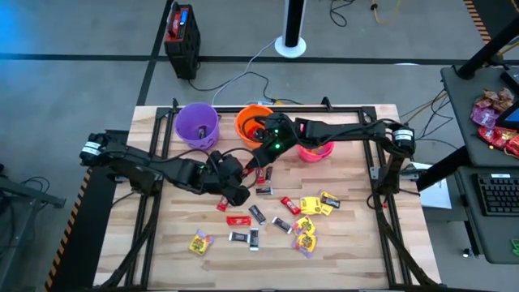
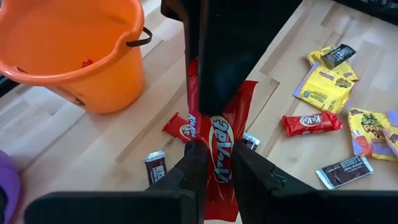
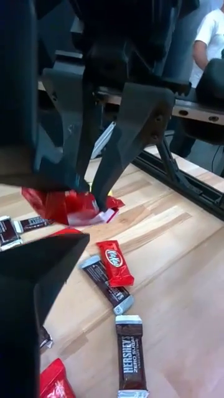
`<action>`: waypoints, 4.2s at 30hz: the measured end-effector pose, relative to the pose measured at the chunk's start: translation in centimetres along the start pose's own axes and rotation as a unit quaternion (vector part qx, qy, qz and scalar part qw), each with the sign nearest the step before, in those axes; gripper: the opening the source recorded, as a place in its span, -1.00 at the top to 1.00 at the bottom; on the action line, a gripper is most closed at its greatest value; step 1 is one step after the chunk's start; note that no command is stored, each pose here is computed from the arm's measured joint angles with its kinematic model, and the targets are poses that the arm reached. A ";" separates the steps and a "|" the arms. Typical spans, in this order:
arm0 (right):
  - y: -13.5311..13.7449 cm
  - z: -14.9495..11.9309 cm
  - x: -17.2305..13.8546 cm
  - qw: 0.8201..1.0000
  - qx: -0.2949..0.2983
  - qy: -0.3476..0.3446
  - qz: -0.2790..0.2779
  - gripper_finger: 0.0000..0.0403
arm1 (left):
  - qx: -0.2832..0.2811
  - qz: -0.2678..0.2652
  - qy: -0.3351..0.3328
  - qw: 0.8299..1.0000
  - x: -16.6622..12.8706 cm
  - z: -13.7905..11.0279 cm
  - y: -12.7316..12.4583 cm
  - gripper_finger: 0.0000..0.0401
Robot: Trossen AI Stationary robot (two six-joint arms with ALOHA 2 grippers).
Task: Sort candy by brand, put in halloween buckets
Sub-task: Put the red candy into the orange bucket, then put the yellow candy into the pink bucket
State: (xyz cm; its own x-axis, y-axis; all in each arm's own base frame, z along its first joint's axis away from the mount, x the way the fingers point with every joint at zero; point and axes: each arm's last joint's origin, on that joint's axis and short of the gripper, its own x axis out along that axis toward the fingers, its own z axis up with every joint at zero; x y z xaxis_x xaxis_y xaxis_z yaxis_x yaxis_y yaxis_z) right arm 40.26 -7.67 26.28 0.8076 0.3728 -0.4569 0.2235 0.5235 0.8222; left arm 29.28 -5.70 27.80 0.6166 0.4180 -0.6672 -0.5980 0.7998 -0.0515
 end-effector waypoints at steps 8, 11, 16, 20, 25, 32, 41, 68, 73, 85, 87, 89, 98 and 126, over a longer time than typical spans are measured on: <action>0.2 0.2 -0.1 1.000 -0.015 -0.002 0.001 0.87 | -0.012 0.004 -0.003 1.000 0.1 0.2 0.2 0.67; 0.0 0.3 -0.2 1.000 -0.014 -0.004 0.000 0.86 | -0.023 0.005 -0.006 1.000 0.1 0.3 0.2 0.50; -0.3 0.7 -0.6 1.000 -0.012 -0.011 -0.003 0.86 | -0.004 0.015 0.001 1.000 -0.1 0.1 0.5 0.15; -0.7 1.2 -1.6 1.000 -0.015 -0.015 -0.014 0.86 | 0.003 0.010 -0.004 1.000 -1.3 0.5 1.3 -0.02; -1.6 2.1 -3.9 0.997 -0.029 -0.036 -0.054 0.86 | -0.013 -0.001 -0.037 0.999 -3.9 1.5 2.8 -0.08; -4.5 5.4 -8.1 0.979 -0.054 -0.130 -0.145 0.86 | -0.060 0.040 -0.132 0.989 -7.3 3.0 5.6 -0.08; -7.5 7.3 -8.8 0.958 -0.088 -0.126 -0.240 0.74 | -0.123 0.002 -0.097 0.988 -8.8 2.9 7.6 -0.08; -1.4 5.9 -12.1 0.951 -0.134 -0.091 -0.263 0.36 | -0.177 0.094 0.308 0.930 3.4 -4.6 1.3 -0.08; -1.1 5.6 -11.7 0.951 -0.141 -0.085 -0.260 0.36 | -0.151 0.113 0.341 0.921 5.5 -6.0 0.6 -0.08; -0.8 4.4 -12.0 0.951 -0.135 -0.044 -0.275 0.33 | -0.015 -0.102 0.380 0.919 3.4 -6.4 -1.5 -0.08; -0.6 4.2 -12.3 0.950 -0.136 -0.039 -0.277 0.34 | -0.057 -0.081 0.426 0.899 2.0 -7.0 -1.4 -0.08; -0.3 4.0 -12.6 0.950 -0.139 -0.040 -0.276 0.34 | -0.115 -0.034 0.445 0.887 0.9 -7.7 -1.6 -0.08; -0.2 4.0 -12.8 0.945 -0.158 -0.044 -0.284 0.32 | -0.155 0.050 0.491 0.856 -0.5 -12.7 -4.0 -0.08; -0.1 4.1 -12.7 0.944 -0.161 -0.051 -0.283 0.35 | -0.128 0.024 0.487 0.864 2.3 -17.5 -2.3 0.92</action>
State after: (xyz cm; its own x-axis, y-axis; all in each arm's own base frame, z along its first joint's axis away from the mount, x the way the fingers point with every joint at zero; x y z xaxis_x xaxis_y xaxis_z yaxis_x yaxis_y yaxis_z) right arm 32.24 -15.58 33.43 0.6601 -0.1029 -0.7441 0.4708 0.8286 0.3030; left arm 23.12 -14.14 13.32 -0.0596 -0.2127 -0.9753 -0.7817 0.6176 -0.0869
